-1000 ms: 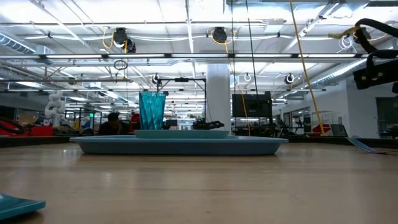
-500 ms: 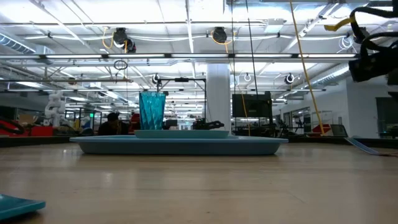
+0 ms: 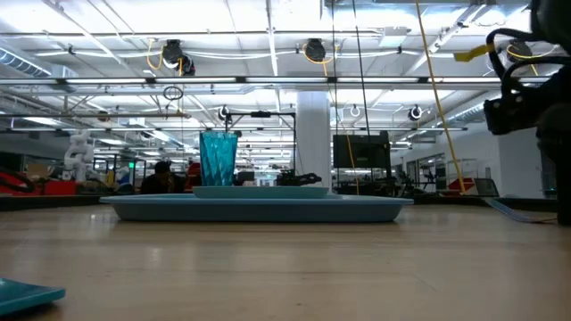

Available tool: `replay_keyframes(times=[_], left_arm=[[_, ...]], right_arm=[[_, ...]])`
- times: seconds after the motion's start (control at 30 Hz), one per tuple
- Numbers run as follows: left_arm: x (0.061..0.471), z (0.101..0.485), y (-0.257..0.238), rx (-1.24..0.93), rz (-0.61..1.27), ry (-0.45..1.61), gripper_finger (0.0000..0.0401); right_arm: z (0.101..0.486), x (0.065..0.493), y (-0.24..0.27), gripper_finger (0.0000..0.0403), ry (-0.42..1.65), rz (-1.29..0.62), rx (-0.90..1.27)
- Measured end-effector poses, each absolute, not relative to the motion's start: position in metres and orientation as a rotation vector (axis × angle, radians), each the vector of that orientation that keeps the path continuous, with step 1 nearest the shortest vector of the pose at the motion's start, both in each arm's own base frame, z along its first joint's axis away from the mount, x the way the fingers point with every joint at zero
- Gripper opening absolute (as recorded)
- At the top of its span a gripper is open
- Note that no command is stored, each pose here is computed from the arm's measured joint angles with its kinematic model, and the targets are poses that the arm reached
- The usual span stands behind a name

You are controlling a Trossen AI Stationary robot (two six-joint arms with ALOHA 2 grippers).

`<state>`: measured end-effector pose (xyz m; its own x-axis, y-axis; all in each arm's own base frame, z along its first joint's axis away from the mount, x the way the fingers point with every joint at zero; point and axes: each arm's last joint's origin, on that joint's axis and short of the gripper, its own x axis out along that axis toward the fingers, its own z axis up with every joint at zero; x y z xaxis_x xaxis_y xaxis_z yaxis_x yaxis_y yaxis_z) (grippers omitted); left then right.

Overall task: Pick and place plate/cup/fork/spoon on tray
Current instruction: Put the violet fork on the blue serving tray to the left of the light green plate

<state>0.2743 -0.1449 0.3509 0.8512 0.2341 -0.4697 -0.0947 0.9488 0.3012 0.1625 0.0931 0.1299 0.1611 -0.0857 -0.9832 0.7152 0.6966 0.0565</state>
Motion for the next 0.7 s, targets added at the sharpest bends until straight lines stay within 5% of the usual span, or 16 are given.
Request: replay_keyframes(times=[0.7], left_arm=[[0.2759,0.3507,-0.1423,0.277,0.158,0.535,0.0134]], right_arm=[[0.1269,0.1620,0.0830,0.0010,1.364,-0.526,0.443]])
